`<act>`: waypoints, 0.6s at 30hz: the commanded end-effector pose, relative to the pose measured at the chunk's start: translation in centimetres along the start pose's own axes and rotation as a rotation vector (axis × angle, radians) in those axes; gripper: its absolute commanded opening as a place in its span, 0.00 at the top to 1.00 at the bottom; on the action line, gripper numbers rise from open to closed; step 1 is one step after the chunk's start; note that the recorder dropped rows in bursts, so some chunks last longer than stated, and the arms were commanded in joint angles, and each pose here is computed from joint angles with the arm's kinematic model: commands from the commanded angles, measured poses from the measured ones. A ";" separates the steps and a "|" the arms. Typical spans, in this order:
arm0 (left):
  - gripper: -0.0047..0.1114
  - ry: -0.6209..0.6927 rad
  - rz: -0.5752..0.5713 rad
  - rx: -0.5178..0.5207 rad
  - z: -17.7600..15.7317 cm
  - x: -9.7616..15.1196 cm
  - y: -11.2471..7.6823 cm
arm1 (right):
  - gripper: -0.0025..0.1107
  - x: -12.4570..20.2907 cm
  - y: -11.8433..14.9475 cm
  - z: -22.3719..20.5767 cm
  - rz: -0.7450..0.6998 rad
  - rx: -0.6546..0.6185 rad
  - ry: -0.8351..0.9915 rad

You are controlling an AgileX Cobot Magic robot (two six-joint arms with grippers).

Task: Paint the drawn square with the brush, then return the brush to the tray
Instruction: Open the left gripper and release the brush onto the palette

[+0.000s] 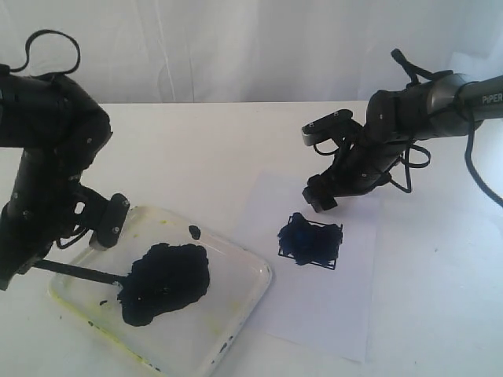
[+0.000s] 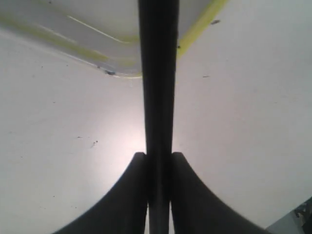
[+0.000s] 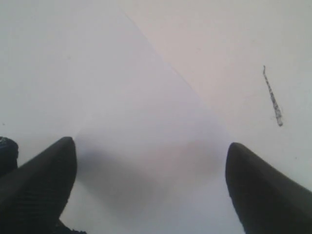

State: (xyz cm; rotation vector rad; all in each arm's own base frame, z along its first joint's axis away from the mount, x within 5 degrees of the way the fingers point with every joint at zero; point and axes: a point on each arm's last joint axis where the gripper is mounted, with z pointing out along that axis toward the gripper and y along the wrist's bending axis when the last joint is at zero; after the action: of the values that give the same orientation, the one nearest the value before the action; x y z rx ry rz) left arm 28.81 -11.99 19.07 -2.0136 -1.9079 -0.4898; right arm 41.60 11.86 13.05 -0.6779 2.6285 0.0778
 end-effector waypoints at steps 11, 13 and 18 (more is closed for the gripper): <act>0.96 -0.011 -0.010 -0.095 1.3 -0.1 0.1 | 0.26 -0.4 -0.1 -0.5 -0.012 0.011 -0.028; 0.96 -0.011 -0.008 -0.095 1.3 -0.1 0.1 | 0.26 -0.5 -0.1 -0.7 -0.012 0.013 -0.034; 0.89 -0.018 -0.008 -0.103 1.3 -0.2 0.1 | 0.26 -0.7 -0.1 -1.4 -0.013 0.017 -0.050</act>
State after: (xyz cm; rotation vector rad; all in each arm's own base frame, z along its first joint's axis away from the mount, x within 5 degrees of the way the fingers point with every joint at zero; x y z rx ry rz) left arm 29.15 -11.84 17.69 -2.0920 -1.9375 -0.5823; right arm 41.70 11.88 13.71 -0.6705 2.6012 0.0763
